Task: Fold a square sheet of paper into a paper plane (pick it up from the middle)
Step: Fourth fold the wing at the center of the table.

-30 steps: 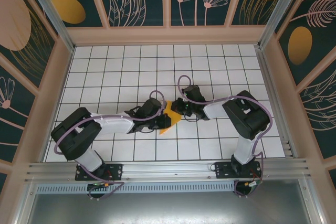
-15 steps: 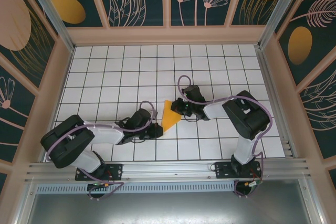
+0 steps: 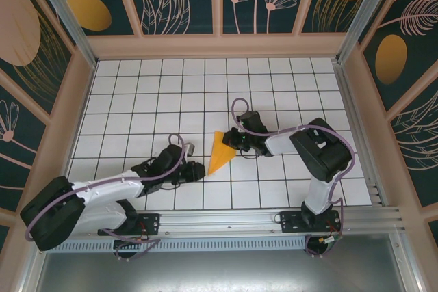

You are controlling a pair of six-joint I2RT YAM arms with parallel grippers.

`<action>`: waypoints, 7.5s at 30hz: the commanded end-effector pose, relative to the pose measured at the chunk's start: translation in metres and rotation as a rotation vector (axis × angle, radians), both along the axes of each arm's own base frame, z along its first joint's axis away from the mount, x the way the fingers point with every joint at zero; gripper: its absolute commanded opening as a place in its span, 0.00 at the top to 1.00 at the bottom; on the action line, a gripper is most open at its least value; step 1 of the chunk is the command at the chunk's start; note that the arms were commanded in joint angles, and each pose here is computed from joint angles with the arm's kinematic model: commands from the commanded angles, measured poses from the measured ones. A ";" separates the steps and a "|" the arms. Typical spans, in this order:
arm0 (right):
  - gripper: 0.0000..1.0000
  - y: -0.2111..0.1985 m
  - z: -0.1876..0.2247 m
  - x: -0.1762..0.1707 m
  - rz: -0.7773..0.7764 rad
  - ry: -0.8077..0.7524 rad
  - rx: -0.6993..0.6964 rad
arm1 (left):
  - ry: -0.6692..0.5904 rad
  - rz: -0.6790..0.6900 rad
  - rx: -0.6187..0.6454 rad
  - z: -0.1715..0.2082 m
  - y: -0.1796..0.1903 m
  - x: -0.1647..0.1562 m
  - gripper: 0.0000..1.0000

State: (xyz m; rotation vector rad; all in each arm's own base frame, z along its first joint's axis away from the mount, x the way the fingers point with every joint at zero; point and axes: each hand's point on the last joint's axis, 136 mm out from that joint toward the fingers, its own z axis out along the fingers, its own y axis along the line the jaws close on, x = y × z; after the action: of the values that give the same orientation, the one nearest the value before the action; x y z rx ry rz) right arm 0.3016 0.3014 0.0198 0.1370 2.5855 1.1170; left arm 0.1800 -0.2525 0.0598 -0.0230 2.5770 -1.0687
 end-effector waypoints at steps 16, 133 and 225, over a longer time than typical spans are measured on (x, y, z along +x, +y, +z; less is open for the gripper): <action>0.92 0.006 -0.003 -0.012 0.071 0.014 -0.070 | -0.054 -0.067 0.206 -0.026 -0.045 0.069 0.79; 0.90 -0.019 -0.032 -0.021 -0.014 0.061 -0.180 | 0.160 -0.128 0.039 -0.048 -0.054 0.023 0.95; 0.60 -0.030 0.011 -0.051 -0.164 0.153 0.018 | -0.032 -0.046 0.350 -0.048 -0.030 0.082 0.72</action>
State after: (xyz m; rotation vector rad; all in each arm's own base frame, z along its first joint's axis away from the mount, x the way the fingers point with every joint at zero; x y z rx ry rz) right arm 0.2473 0.2571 0.0264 0.4610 2.6509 1.0533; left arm 0.2645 -0.2857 0.0175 0.1220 2.6913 -0.6188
